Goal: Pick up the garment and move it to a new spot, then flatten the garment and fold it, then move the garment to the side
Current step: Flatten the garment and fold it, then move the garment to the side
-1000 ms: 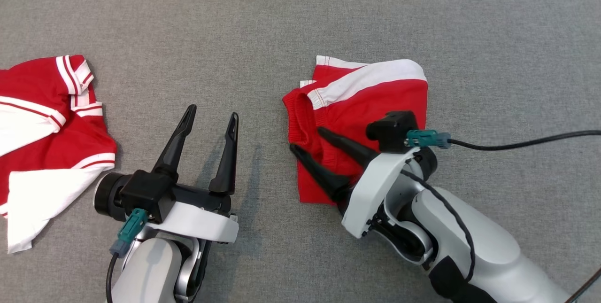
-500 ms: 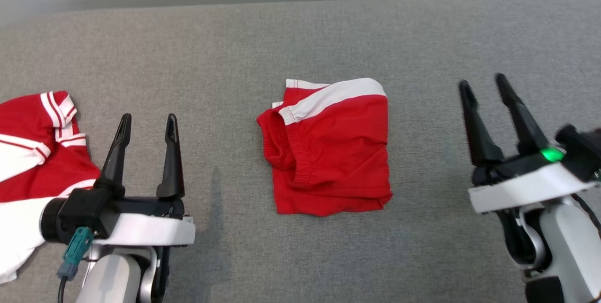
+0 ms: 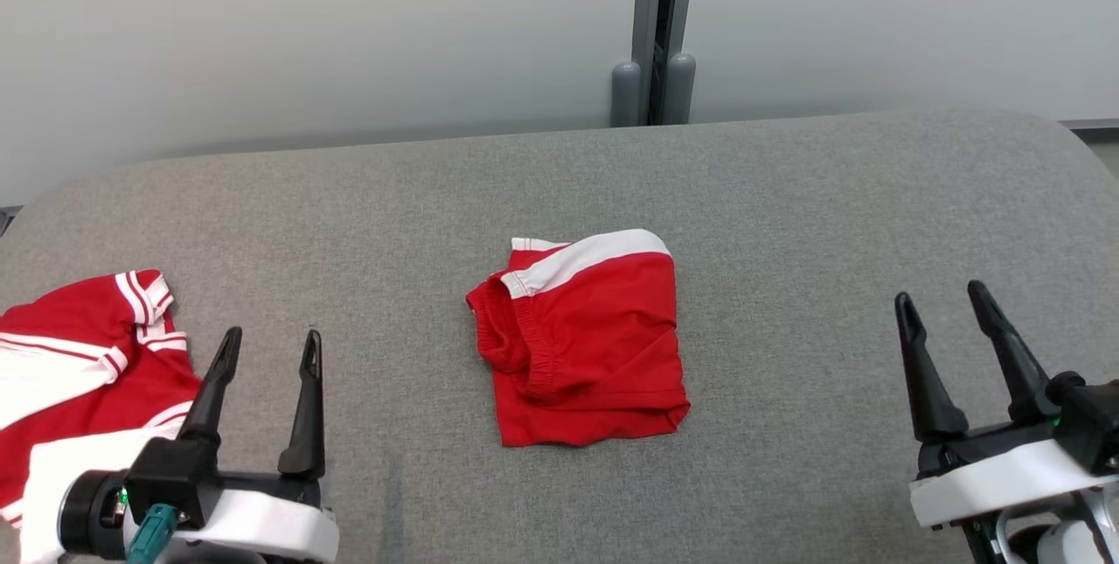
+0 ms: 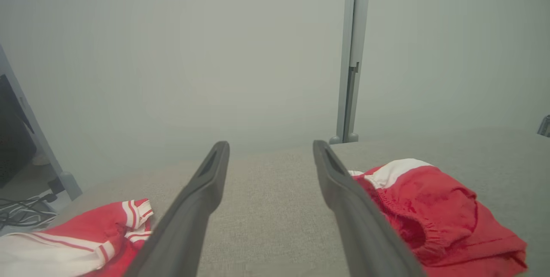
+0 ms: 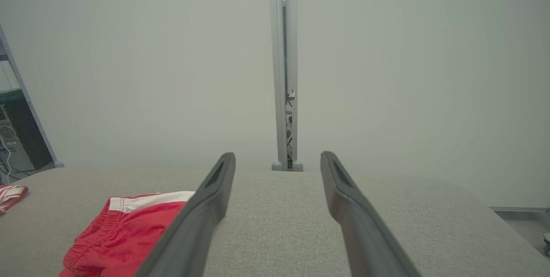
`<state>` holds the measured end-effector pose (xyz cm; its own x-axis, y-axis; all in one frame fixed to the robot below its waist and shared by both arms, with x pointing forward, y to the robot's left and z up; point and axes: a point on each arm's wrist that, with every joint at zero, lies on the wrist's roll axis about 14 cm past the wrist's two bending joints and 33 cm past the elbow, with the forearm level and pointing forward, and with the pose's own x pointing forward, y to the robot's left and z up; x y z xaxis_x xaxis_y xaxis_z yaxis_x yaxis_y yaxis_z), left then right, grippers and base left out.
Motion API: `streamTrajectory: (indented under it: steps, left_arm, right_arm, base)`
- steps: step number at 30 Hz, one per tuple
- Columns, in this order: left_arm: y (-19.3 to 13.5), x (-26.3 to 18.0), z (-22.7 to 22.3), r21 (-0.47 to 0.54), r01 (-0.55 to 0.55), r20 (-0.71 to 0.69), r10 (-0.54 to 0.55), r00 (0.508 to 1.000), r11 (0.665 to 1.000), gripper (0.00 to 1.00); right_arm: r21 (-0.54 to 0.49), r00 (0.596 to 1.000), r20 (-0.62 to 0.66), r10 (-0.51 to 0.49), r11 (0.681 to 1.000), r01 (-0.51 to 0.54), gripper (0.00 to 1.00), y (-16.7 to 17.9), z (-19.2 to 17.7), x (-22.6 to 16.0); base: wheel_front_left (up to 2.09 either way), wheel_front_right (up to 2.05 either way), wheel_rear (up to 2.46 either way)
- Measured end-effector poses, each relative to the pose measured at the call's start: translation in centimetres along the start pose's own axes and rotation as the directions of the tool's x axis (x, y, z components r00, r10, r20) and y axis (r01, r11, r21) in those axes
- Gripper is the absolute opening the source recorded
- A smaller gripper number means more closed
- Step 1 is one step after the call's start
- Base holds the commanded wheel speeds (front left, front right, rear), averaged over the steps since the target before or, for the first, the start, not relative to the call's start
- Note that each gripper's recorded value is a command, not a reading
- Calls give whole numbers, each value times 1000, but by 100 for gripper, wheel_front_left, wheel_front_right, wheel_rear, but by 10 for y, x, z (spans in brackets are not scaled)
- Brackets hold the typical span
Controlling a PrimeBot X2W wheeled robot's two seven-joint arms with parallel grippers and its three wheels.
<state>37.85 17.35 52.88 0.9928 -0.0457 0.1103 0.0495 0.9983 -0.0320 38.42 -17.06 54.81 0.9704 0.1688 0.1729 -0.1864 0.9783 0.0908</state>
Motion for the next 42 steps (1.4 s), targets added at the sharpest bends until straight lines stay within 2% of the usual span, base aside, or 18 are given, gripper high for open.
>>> streamTrajectory:
  steps: [11,42]
  left_arm:
    - [2,-32,-7,-13,-16,-58,15,998,1000,100]
    - [7,-33,-5,-11,-41,-66,40,997,999,100]
  right_arm:
    - [26,999,-29,-25,999,25,100,2,-4,-26]
    - [44,997,-68,-31,998,34,100,1,-13,-26]
  base:
    - [0,0,0]
    - [0,0,0]
